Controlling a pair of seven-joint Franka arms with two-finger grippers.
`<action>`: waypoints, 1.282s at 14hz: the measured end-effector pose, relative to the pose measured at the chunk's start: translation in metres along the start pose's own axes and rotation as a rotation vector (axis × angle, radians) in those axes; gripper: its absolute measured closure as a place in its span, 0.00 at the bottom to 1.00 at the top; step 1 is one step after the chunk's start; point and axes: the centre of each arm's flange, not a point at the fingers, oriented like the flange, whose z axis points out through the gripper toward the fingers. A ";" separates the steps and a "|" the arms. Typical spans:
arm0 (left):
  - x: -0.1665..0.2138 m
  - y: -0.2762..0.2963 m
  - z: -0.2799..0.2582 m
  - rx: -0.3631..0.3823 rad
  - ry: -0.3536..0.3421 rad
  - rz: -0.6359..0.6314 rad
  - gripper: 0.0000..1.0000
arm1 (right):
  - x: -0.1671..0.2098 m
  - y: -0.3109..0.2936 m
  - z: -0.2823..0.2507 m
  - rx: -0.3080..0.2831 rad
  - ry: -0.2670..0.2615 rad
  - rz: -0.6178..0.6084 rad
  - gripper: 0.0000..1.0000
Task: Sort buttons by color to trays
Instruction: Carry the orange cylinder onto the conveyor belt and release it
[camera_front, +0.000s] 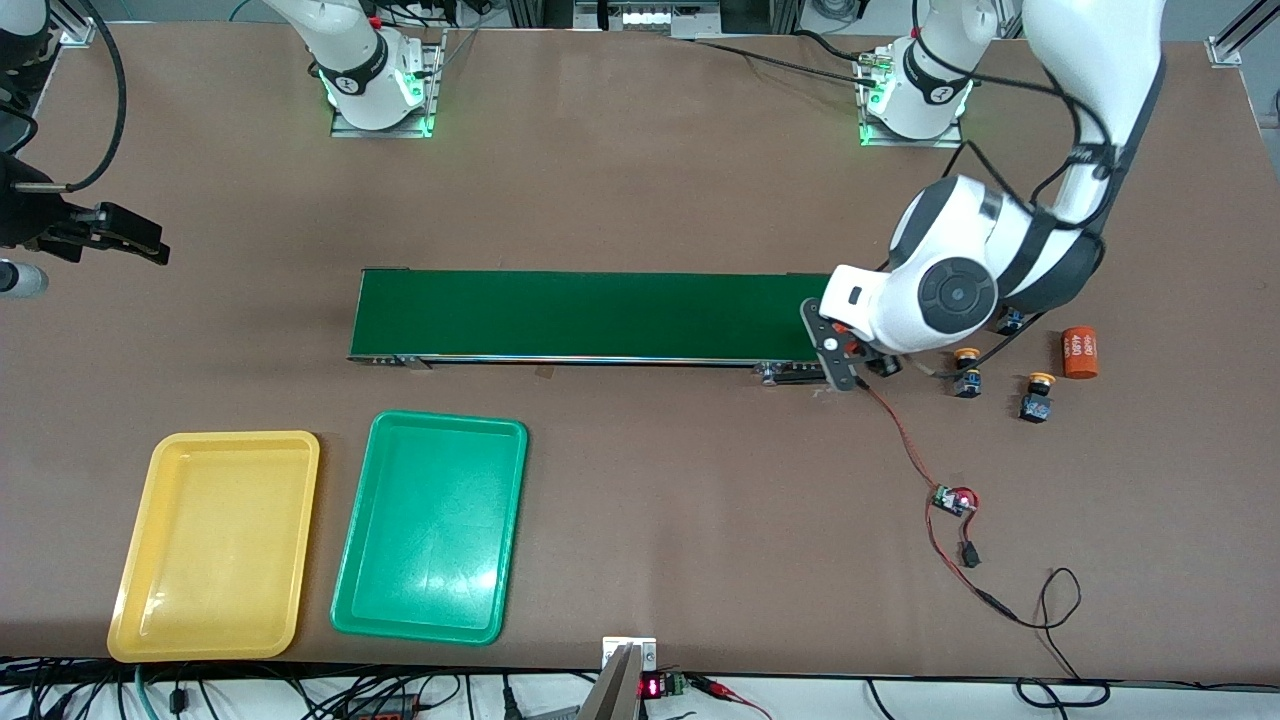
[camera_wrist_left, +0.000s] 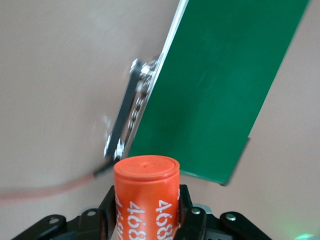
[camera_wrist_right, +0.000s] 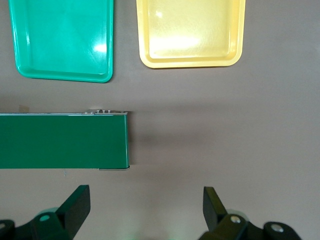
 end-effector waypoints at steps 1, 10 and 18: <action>0.006 -0.003 0.014 -0.005 0.013 0.075 0.50 | 0.000 0.000 0.000 0.000 0.000 0.000 0.00; 0.060 0.040 0.052 -0.032 -0.003 0.284 0.50 | 0.000 0.000 0.000 0.000 0.000 0.001 0.00; 0.070 0.055 0.066 -0.020 -0.014 0.321 0.36 | 0.000 0.001 0.000 0.000 0.000 0.001 0.00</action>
